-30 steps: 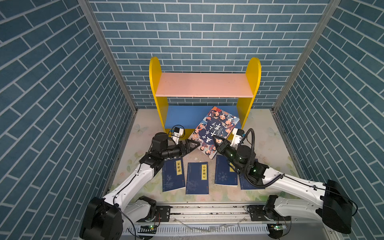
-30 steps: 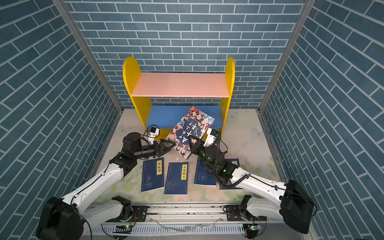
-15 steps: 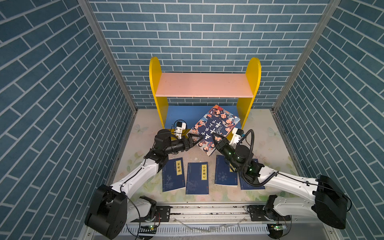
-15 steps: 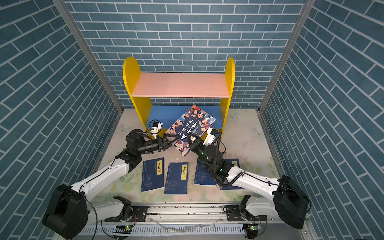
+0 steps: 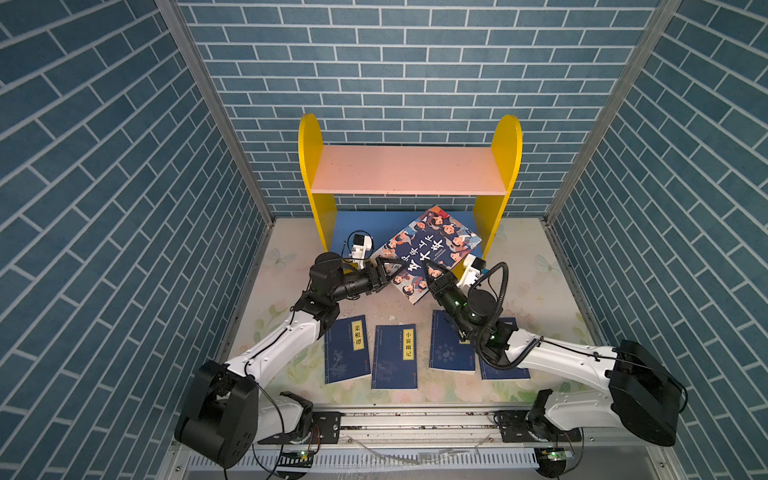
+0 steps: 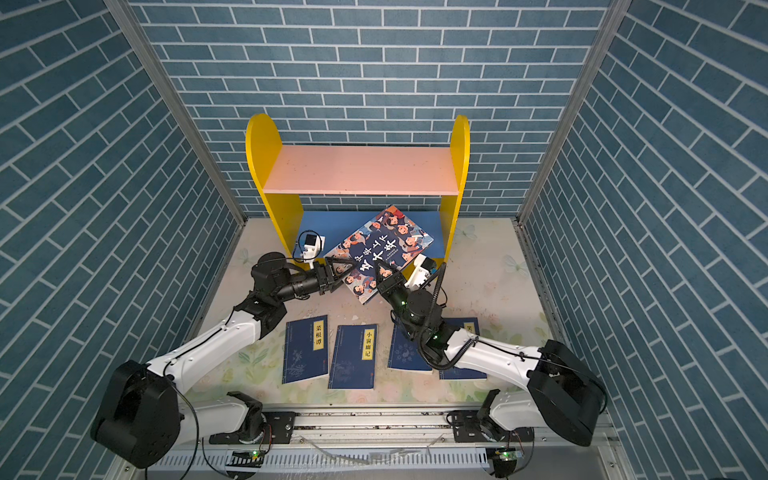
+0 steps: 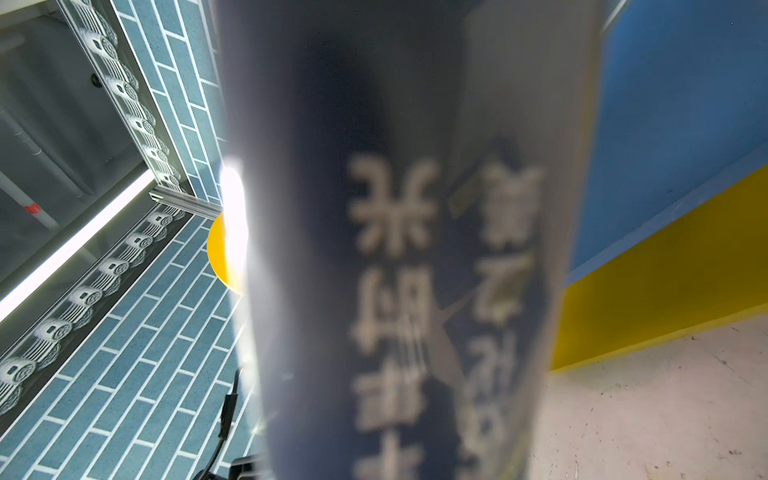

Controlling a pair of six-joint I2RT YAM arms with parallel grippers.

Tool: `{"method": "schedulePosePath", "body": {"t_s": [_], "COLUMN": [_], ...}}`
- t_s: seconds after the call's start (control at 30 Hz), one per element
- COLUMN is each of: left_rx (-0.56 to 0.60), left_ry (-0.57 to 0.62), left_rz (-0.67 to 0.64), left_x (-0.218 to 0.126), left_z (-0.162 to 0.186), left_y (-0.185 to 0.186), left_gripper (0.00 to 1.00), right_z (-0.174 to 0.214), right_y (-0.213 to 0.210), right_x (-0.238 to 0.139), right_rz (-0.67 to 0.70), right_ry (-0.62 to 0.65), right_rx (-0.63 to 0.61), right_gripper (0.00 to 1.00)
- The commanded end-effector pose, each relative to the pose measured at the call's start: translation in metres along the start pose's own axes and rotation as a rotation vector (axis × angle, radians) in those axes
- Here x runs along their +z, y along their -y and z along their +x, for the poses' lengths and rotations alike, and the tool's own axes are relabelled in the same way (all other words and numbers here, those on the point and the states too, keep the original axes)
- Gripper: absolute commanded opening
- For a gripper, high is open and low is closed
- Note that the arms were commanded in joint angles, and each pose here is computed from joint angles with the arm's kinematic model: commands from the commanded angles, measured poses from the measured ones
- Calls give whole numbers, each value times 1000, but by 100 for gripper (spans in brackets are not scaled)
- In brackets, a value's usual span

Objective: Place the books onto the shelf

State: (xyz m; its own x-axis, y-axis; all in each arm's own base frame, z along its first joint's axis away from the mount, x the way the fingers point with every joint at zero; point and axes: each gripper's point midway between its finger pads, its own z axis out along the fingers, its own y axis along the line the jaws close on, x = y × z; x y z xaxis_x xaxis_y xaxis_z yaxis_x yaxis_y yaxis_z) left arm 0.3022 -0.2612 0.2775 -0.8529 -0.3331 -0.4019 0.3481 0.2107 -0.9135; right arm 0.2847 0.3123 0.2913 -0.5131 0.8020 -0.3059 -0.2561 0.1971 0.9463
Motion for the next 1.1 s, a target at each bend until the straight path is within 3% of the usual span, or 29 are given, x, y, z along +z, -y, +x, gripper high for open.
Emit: {"method": "schedulePosePath", "body": {"t_s": [0.0, 0.2, 0.33, 0.5, 0.7, 1.07], "left_rx": [71, 27, -1, 2, 21, 38], "left_ry": [12, 1, -15, -26, -63, -121], "left_rz": [76, 68, 37, 26, 19, 80], "left_x": [6, 12, 15, 13, 7, -17], "left_z": [-7, -11, -10, -9, -3, -3], "left_y": [29, 30, 24, 25, 23, 38], "left_gripper": [73, 50, 25, 3, 0, 0], "right_z": [-23, -17, -8, -3, -8, -23], "right_y": [-65, -59, -54, -48, -43, -39], "right_x": [-9, -8, -4, -3, -17, -41], "right_rz": [-244, -211, -203, -195, -188, -157], "right_ry": [69, 50, 23, 6, 7, 18], "right_rx": [112, 96, 100, 100, 82, 18], "right_gripper": [0, 0, 0, 9, 29, 46]}}
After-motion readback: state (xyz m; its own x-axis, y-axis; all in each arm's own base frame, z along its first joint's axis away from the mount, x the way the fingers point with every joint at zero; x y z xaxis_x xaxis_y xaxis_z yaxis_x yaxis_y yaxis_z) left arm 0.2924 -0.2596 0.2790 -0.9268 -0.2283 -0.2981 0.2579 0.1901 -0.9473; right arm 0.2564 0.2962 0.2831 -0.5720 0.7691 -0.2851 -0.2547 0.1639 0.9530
